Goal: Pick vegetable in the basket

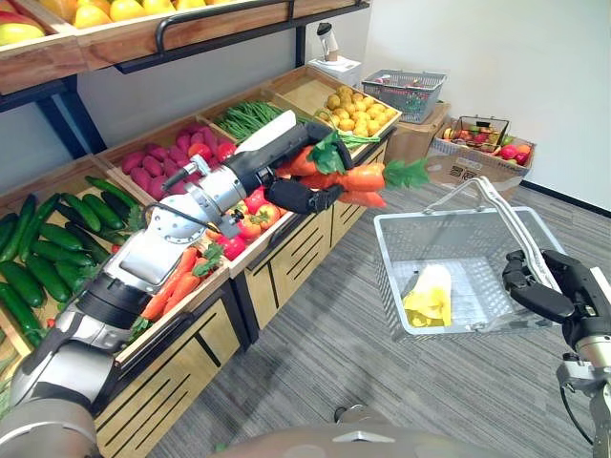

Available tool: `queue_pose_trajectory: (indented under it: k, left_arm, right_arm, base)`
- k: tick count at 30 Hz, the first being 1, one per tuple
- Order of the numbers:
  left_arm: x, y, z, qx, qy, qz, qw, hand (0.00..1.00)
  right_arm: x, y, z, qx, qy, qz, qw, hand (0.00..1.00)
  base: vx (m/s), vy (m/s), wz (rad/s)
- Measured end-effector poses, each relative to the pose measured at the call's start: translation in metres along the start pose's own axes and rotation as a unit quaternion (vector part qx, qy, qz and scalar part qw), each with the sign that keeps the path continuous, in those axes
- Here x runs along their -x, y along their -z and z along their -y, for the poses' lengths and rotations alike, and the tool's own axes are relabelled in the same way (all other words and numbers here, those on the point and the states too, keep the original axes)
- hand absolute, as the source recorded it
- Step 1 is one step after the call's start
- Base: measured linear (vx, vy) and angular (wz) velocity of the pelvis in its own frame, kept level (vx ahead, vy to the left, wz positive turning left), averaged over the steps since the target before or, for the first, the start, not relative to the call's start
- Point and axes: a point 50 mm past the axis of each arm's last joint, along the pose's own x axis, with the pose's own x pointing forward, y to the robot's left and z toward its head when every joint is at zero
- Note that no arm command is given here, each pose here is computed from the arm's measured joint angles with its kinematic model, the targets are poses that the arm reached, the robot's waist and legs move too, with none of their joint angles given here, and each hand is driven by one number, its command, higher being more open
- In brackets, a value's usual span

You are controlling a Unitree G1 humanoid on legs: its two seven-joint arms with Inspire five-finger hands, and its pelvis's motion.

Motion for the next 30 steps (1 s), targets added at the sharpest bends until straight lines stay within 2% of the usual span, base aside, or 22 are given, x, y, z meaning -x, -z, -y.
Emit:
queue_pose_trajectory:
  k: [8,13,22,30]
  left_arm:
    - [-0.003,-0.001,0.004,0.008,0.001,0.006,1.0,0.0]
    - [-0.005,0.0,0.015,0.014,0.025,0.005,1.0,0.0]
    - [-0.006,0.001,0.033,0.02,0.079,0.002,0.997,0.0]
    - [0.017,0.003,0.036,-0.002,0.123,-0.02,0.992,0.0]
  right_arm:
    - [-0.003,-0.01,-0.011,0.003,-0.035,0.021,0.999,0.0]
    - [-0.005,-0.014,-0.015,0.012,-0.06,0.026,0.998,0.0]
    - [-0.014,-0.05,-0.03,0.072,-0.163,0.079,0.981,0.0]
    - [-0.032,-0.081,-0.058,0.125,-0.264,0.131,0.947,0.0]
  base:
    - [0.0,-0.015,-0.06]
    - [0.0,0.0,0.0]
    - [0.0,-0.02,-0.01]
    - [0.02,-0.022,0.0]
